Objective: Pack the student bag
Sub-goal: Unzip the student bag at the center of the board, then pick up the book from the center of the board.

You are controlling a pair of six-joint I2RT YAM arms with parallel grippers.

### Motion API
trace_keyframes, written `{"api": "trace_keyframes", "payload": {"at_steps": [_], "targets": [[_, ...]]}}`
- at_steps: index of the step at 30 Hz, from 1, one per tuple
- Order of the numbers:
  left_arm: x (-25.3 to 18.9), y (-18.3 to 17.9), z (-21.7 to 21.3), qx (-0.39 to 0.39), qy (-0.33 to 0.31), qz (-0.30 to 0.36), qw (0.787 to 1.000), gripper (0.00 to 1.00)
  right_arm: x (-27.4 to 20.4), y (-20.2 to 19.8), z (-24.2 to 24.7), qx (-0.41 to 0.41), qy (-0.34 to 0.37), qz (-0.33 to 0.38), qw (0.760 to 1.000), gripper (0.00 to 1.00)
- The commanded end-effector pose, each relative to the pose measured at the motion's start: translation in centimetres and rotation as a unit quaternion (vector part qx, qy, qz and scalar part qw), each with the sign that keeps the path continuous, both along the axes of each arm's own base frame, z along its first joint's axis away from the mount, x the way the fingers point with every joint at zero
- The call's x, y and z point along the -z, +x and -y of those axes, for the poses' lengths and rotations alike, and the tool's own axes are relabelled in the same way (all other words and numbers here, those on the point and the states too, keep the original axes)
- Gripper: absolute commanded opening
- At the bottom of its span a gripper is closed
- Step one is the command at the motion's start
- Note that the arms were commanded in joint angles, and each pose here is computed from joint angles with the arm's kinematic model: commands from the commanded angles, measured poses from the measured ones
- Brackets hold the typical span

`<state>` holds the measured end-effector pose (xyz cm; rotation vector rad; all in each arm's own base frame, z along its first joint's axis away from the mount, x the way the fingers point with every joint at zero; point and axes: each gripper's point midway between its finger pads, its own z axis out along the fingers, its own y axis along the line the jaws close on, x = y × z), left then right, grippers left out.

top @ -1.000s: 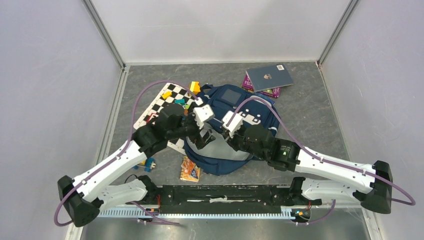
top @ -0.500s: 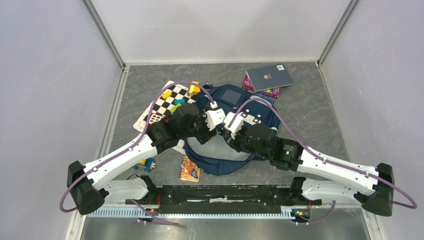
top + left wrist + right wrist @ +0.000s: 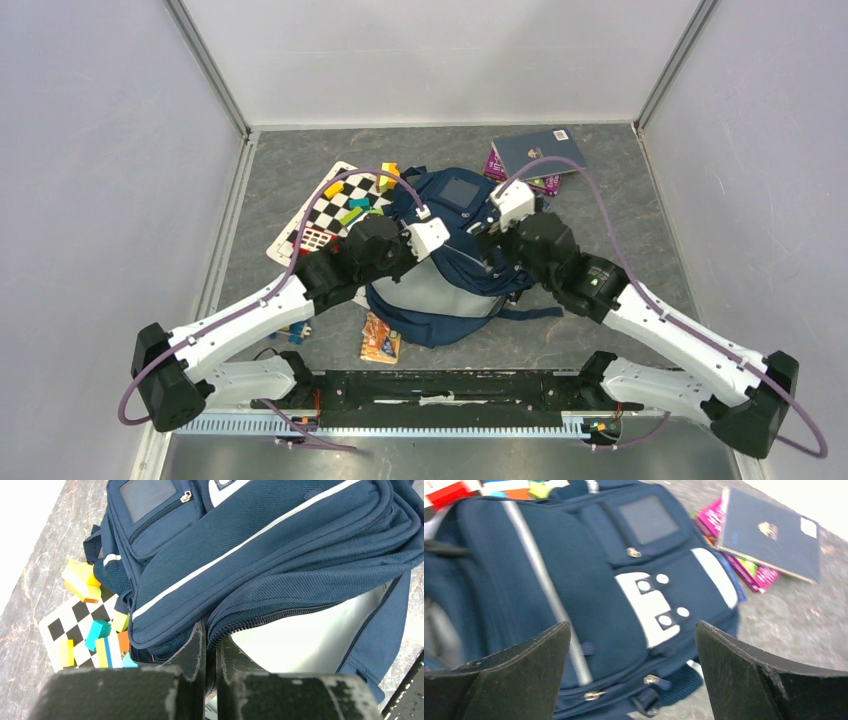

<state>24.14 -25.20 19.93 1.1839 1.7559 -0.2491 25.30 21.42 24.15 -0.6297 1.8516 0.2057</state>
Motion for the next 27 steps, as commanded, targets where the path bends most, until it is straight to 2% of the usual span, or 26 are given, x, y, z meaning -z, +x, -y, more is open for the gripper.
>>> {"api": "trace_keyframes", "payload": {"at_steps": [1, 6, 12, 16, 21, 27], "targets": [[-4.3, 3.2, -0.8, -0.09, -0.037, 0.046, 0.994, 0.02, -1.8, 3.0, 4.7, 0.089, 0.047, -0.008, 0.995, 0.98], [-6.3, 3.3, 0.1, -0.098, -0.066, 0.029, 0.993, 0.02, 0.3, 7.4, 10.6, 0.18, 0.119, -0.038, 0.976, 0.98], [-5.7, 3.1, 0.3, -0.1, -0.068, 0.012, 0.993, 0.02, 3.0, 11.9, 17.3, 0.279, 0.255, -0.052, 0.924, 0.98], [-4.4, 2.4, -0.3, -0.103, -0.061, 0.001, 0.993, 0.02, 4.2, 14.2, 20.8, 0.331, 0.314, -0.035, 0.889, 0.98], [-5.4, 2.7, -0.9, -0.124, -0.072, 0.009, 0.99, 0.02, 5.2, 16.6, 21.2, 0.303, 0.426, -0.012, 0.853, 0.98], [-5.9, 2.3, -0.8, -0.131, -0.088, -0.007, 0.988, 0.02, 7.6, 20.2, 22.0, 0.323, 0.477, -0.021, 0.817, 0.94]]}}
